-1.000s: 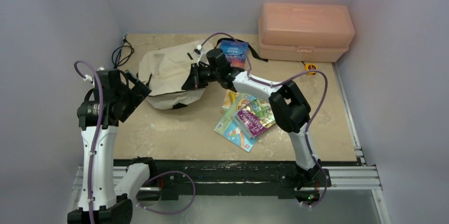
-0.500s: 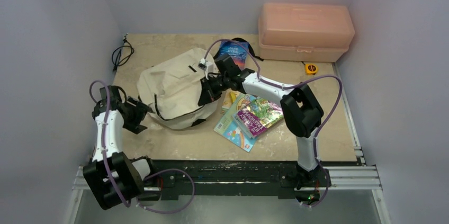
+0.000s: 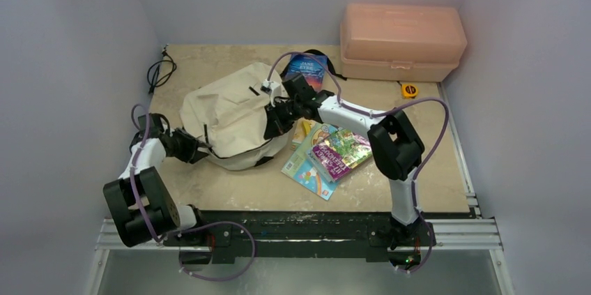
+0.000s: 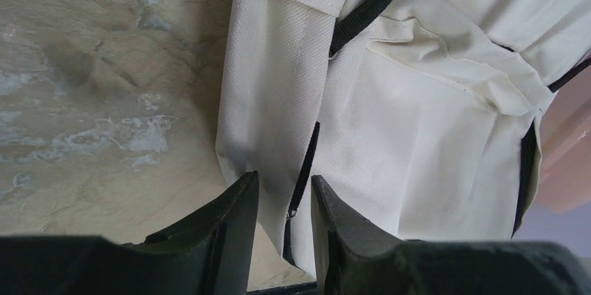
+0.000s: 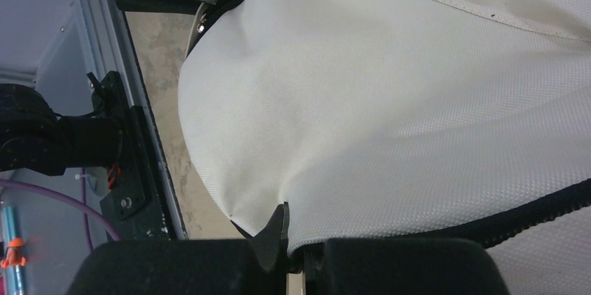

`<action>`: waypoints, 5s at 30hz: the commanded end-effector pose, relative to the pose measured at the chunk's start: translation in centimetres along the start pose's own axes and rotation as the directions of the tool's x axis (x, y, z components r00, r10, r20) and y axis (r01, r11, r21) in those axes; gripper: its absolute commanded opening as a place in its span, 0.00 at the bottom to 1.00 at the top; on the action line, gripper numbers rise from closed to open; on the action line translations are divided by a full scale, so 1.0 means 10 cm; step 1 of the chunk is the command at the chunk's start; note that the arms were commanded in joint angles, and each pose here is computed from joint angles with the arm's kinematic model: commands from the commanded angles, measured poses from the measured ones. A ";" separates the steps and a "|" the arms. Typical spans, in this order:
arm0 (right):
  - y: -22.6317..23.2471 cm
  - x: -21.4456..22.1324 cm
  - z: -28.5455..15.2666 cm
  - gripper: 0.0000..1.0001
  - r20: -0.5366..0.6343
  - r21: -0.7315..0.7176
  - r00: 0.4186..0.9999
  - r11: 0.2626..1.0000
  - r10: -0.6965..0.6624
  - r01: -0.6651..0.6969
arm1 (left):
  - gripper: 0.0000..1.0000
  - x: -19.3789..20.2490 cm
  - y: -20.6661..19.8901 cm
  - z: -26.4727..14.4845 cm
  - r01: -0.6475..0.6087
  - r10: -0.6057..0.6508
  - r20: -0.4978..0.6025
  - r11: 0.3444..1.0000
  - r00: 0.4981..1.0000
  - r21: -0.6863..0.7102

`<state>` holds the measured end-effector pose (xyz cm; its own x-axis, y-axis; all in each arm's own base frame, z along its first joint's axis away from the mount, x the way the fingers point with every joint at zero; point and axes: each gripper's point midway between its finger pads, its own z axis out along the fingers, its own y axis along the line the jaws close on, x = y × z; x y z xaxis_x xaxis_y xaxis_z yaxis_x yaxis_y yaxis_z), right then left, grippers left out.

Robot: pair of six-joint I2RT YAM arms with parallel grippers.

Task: Pack the student bag
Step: Move the student bag to the center of the board, then unzip the student bag at the center of the board.

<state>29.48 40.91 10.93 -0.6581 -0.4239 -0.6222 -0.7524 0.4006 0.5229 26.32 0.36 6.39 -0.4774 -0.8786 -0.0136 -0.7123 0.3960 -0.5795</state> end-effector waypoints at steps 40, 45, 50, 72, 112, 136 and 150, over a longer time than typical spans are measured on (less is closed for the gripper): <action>1.31 -0.98 1.12 0.51 0.347 -0.063 0.937 0.998 0.043 -0.022 | 0.77 -0.26 0.09 -1.51 -0.201 0.320 0.458 0.936 0.829 -0.290; 1.18 -0.85 1.37 0.50 0.319 0.016 0.948 1.000 0.010 -0.016 | 0.80 -0.21 -0.01 -1.41 -0.242 0.322 0.434 0.943 0.841 -0.230; 1.10 -0.80 1.55 0.43 0.301 0.052 0.954 0.999 -0.012 -0.004 | 0.79 -0.21 0.00 -1.37 -0.251 0.329 0.423 0.940 0.844 -0.229; 0.97 -0.43 1.86 0.27 0.211 0.189 0.974 0.981 -0.085 0.044 | 0.79 -0.18 -0.07 -1.27 -0.292 0.343 0.400 0.938 0.850 -0.185; 1.30 -0.78 -0.19 0.00 0.598 -0.130 0.761 0.967 0.252 -0.217 | 0.00 -0.10 0.19 -0.32 -0.004 0.008 0.127 0.999 0.992 -0.036; 0.97 -0.68 -0.78 0.00 0.588 -0.192 0.787 0.977 0.186 -0.087 | 0.86 0.90 -0.99 -1.04 -0.767 0.714 0.279 0.591 0.642 0.251; 1.08 -0.68 -0.97 0.00 0.607 -0.212 0.762 0.970 0.226 -0.119 | 0.70 1.43 -1.15 -0.48 -0.894 0.926 -0.004 0.365 0.377 0.260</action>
<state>25.96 40.30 21.10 -0.7082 0.1777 -0.6833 -0.6042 0.3481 0.7167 25.64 -14.50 16.56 -0.8515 -0.0320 -0.5234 0.2200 0.8843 -0.4118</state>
